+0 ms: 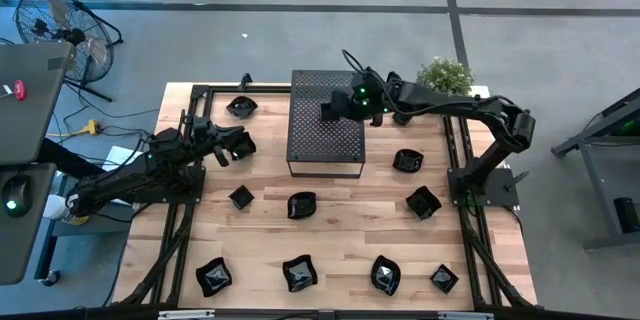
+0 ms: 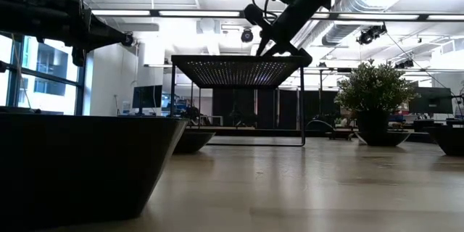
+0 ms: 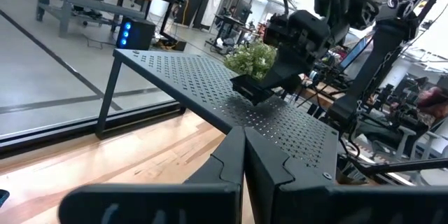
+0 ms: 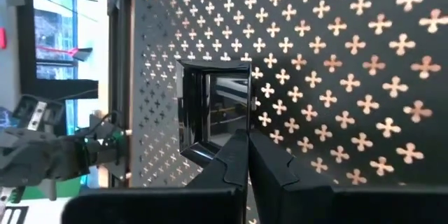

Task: Pick & Place Mini shaped plates
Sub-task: Put the square plate on the shelf

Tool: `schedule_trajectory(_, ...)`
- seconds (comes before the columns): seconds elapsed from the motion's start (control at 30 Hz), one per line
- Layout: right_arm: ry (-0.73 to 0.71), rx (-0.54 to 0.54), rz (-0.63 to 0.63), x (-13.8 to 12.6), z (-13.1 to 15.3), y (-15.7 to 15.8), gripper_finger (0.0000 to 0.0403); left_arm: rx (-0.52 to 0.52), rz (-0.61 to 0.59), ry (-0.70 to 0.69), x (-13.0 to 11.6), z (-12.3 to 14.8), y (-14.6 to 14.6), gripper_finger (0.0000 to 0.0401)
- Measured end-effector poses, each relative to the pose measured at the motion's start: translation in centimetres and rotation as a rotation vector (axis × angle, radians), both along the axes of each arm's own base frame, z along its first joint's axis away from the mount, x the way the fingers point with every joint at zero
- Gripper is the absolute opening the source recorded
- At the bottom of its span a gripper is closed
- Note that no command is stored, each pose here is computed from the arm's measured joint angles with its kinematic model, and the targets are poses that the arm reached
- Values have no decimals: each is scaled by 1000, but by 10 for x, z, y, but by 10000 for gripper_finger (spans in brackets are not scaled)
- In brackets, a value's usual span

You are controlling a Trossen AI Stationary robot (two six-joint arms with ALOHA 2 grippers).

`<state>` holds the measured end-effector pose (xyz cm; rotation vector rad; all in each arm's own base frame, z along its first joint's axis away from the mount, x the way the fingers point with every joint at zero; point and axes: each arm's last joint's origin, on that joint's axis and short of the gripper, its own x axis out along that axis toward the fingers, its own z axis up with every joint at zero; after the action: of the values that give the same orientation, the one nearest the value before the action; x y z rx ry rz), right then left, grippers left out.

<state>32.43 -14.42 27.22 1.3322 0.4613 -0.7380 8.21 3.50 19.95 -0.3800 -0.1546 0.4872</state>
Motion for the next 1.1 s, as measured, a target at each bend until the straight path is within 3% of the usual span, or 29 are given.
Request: schedule_trajectory(1.1, 14, -38, -4, 3, -8, -11, 2, 0, -4, 2, 0, 0, 0, 1)
